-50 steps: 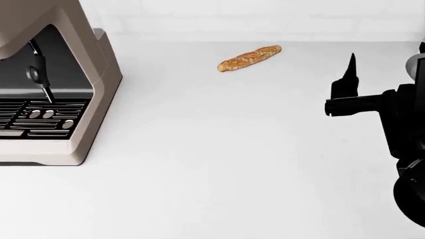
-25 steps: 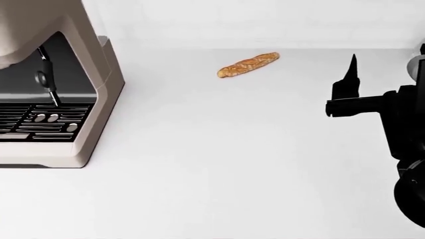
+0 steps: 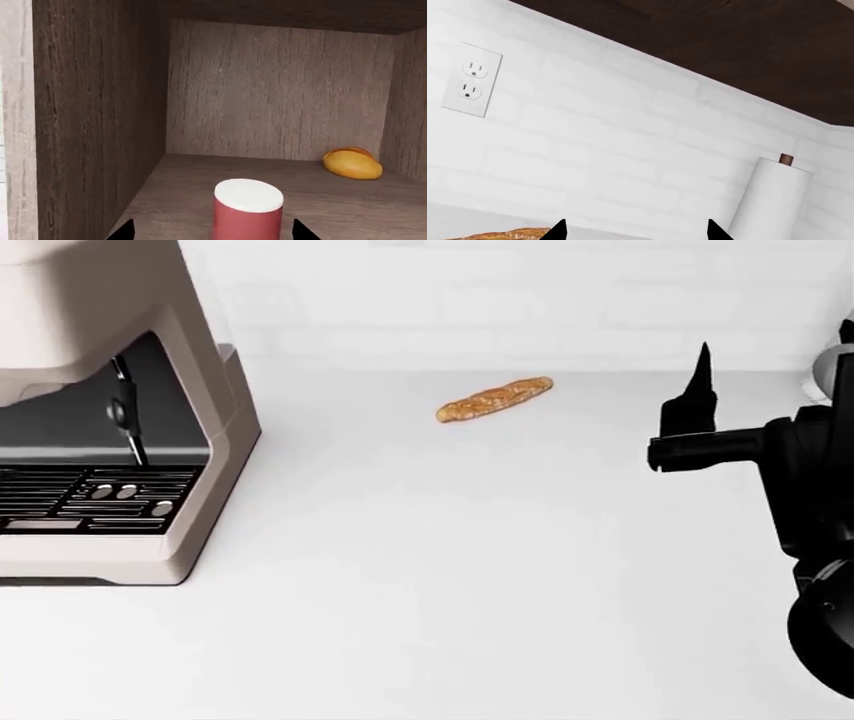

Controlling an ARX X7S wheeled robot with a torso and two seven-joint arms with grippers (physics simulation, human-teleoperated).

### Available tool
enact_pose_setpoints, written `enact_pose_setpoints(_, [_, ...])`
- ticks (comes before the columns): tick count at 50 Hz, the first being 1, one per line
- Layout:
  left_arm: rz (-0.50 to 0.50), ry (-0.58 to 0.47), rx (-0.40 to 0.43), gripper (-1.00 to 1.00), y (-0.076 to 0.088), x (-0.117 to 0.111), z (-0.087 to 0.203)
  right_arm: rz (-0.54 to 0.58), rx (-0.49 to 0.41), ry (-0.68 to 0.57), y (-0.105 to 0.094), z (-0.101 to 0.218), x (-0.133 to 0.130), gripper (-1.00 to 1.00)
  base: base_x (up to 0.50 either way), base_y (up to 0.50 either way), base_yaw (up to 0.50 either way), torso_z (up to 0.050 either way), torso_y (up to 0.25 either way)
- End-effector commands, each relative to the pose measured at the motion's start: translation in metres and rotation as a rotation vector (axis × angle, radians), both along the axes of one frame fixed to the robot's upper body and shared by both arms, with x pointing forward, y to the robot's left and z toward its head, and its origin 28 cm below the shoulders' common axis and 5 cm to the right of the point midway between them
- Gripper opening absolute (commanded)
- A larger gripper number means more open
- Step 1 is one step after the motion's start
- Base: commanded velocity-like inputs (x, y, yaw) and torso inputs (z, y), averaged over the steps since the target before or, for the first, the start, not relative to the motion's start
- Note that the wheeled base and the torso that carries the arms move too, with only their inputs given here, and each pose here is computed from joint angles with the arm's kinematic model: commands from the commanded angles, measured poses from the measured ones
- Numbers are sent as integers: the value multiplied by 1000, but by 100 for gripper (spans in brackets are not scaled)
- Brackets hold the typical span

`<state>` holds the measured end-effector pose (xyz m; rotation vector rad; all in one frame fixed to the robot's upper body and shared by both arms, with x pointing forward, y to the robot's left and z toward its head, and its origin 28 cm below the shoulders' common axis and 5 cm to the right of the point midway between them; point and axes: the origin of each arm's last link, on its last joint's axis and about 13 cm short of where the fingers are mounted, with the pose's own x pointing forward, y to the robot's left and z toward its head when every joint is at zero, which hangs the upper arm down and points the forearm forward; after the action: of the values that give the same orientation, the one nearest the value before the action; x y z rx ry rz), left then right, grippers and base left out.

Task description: A wet mug is on the counter and needs to be dried. Pick it up and place it upside down in the open cabinet.

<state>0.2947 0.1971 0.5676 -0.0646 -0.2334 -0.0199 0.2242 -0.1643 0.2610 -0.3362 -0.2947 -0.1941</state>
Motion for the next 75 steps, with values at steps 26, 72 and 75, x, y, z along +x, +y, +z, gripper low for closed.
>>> enact_pose_setpoints(26, [-295, 13, 39, 100, 20, -58, -20, 39, -24, -10, 14, 8, 0, 100, 0, 0, 0, -12, 250])
enact_pose_setpoints(72, [-521, 156, 64, 100, 54, -106, -195, 235, 41, 97, 22, 13, -4, 100, 0, 0, 0, -5, 104])
enact_pose_setpoints(75, [-528, 168, 62, 100, 54, -106, -201, 266, 53, 115, 23, 14, -5, 100, 0, 0, 0, 0, 0])
